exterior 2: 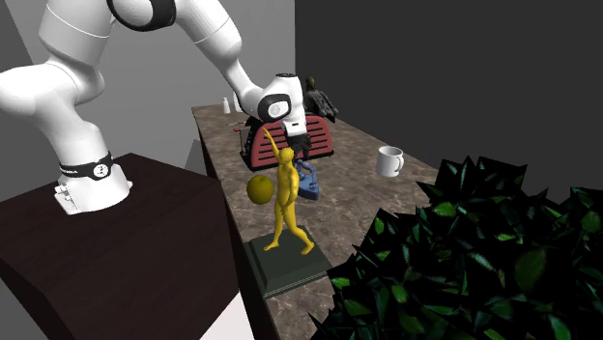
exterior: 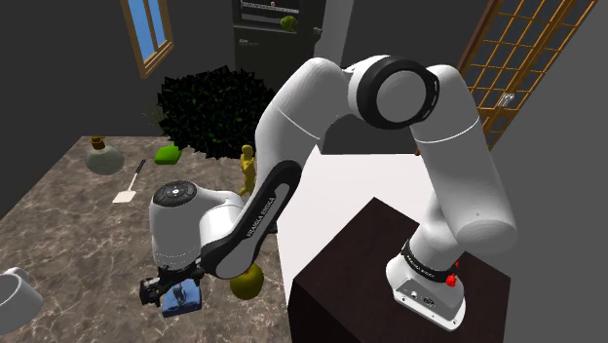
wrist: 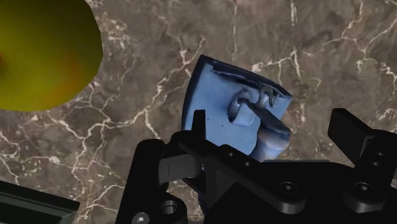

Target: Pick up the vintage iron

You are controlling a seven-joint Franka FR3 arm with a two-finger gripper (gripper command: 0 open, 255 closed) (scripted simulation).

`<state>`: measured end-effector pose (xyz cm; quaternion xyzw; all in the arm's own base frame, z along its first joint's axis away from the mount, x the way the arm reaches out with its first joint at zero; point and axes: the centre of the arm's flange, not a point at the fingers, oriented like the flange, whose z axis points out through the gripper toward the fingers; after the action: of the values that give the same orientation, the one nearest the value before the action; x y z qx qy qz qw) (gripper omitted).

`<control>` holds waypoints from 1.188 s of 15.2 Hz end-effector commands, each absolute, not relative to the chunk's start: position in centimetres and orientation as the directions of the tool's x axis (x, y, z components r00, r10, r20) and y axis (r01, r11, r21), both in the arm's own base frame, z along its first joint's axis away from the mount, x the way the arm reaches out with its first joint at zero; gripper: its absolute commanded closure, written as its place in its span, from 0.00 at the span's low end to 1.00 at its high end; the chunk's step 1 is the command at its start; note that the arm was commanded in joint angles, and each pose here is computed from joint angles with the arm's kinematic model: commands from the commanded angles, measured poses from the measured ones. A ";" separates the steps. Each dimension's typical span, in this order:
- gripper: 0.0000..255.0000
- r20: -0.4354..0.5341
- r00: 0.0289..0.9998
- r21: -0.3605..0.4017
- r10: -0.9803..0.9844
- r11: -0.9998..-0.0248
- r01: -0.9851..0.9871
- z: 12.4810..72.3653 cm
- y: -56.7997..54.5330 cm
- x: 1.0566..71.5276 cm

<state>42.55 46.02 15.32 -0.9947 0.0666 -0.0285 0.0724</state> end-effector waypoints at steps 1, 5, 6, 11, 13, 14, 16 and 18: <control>1.00 0.047 0.989 -0.148 -0.137 -0.981 -0.128 15.1 46.0 42.6; 1.00 0.047 0.989 -0.148 -0.137 -0.981 -0.128 15.1 46.1 42.6; 1.00 0.047 0.989 -0.148 -0.137 -0.981 -0.128 15.1 46.0 42.6; 1.00 0.048 0.989 -0.148 -0.137 -0.981 -0.128 15.7 46.0 42.6; 1.00 0.047 0.989 -0.148 -0.137 -0.981 -0.128 16.7 46.0 42.6; 1.00 0.047 0.989 -0.148 -0.137 -0.981 -0.128 17.2 46.0 42.6; 1.00 0.047 0.989 -0.148 -0.137 -0.981 -0.128 18.3 46.0 42.6; 1.00 0.047 0.989 -0.148 -0.137 -0.981 -0.128 19.3 46.0 42.6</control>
<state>42.58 45.98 18.71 -0.9947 0.0667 -0.0287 0.0726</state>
